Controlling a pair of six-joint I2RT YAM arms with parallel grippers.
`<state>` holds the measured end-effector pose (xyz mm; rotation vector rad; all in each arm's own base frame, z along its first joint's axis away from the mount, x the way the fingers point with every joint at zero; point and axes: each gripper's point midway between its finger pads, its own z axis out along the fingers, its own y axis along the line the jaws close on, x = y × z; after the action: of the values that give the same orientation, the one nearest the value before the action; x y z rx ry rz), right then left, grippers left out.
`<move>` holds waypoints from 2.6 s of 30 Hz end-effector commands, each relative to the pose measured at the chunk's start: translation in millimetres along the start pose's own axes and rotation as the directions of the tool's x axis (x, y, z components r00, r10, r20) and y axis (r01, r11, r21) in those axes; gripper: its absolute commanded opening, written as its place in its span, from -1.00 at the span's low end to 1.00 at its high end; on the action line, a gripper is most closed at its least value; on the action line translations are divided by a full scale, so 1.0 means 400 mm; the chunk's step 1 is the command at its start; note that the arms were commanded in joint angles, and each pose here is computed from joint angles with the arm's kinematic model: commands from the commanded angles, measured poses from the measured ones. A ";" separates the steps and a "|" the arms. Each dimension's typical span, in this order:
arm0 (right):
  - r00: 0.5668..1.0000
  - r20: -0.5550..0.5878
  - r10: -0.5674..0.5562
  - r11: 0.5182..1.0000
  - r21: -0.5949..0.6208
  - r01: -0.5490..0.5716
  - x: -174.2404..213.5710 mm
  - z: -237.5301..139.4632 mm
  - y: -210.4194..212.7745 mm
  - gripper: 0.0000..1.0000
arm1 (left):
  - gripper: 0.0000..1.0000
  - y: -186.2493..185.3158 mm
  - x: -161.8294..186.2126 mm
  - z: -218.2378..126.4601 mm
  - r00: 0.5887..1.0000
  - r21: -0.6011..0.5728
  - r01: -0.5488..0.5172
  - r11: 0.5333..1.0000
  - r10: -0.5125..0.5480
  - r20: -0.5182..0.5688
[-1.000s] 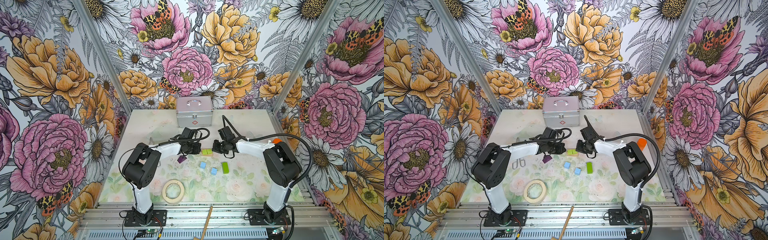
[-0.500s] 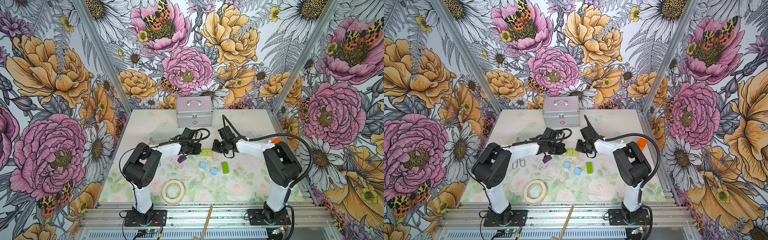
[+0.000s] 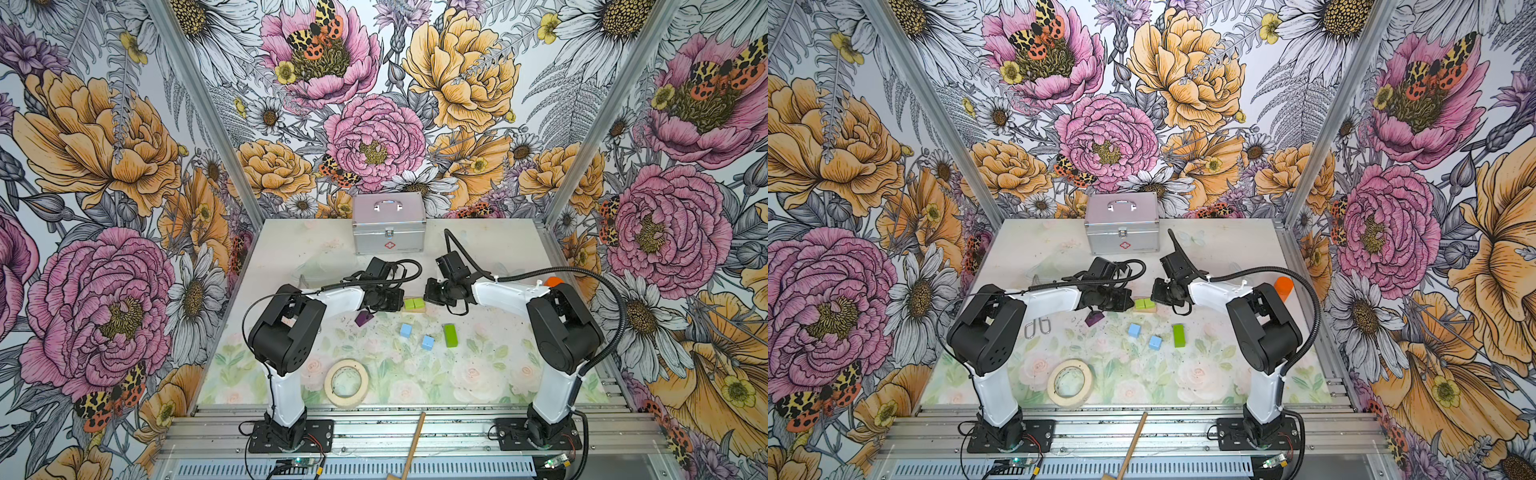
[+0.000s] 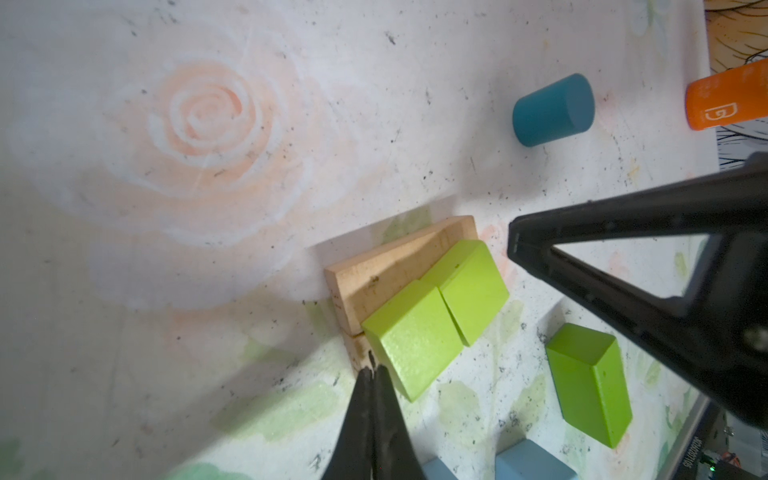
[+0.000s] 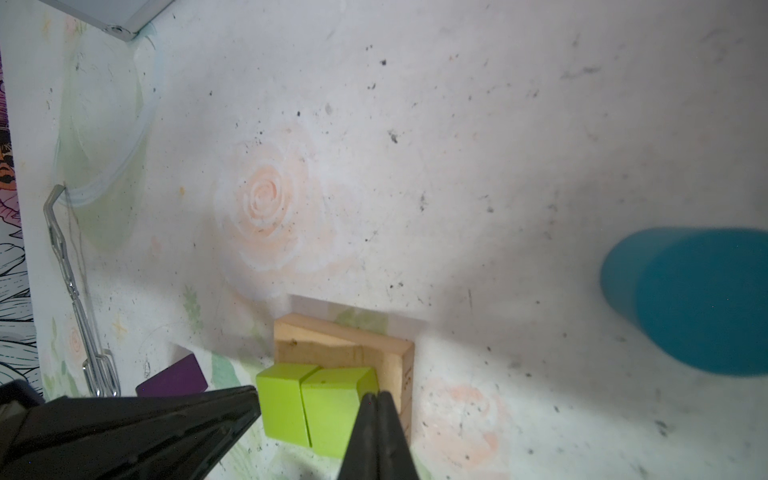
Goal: Build the wood block tower
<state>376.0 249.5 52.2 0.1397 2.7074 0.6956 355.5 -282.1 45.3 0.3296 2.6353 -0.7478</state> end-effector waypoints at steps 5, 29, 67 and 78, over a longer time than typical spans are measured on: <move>1.000 0.008 -0.003 1.000 -0.011 0.003 -0.006 0.003 0.018 -1.00 | -1.00 -0.023 -0.011 0.010 1.000 0.033 -0.007 0.999 0.007 -0.005; 1.000 -0.005 0.004 1.000 -0.002 -0.004 0.012 0.009 0.012 -1.00 | -1.00 -0.024 -0.017 0.012 1.000 0.033 -0.008 0.999 0.008 -0.002; 1.000 0.015 0.005 1.000 0.007 -0.006 0.019 -0.013 0.008 -1.00 | -1.00 -0.029 -0.019 0.016 1.000 0.031 -0.017 0.999 0.017 -0.006; 1.000 0.015 0.009 1.000 0.007 -0.009 0.019 -0.015 0.006 -1.00 | -1.00 -0.016 -0.032 0.005 1.000 0.009 -0.012 1.000 0.012 0.010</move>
<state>366.3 251.1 45.5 0.1549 2.7284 0.6777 358.6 -287.6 38.8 0.3374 2.6495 -0.7499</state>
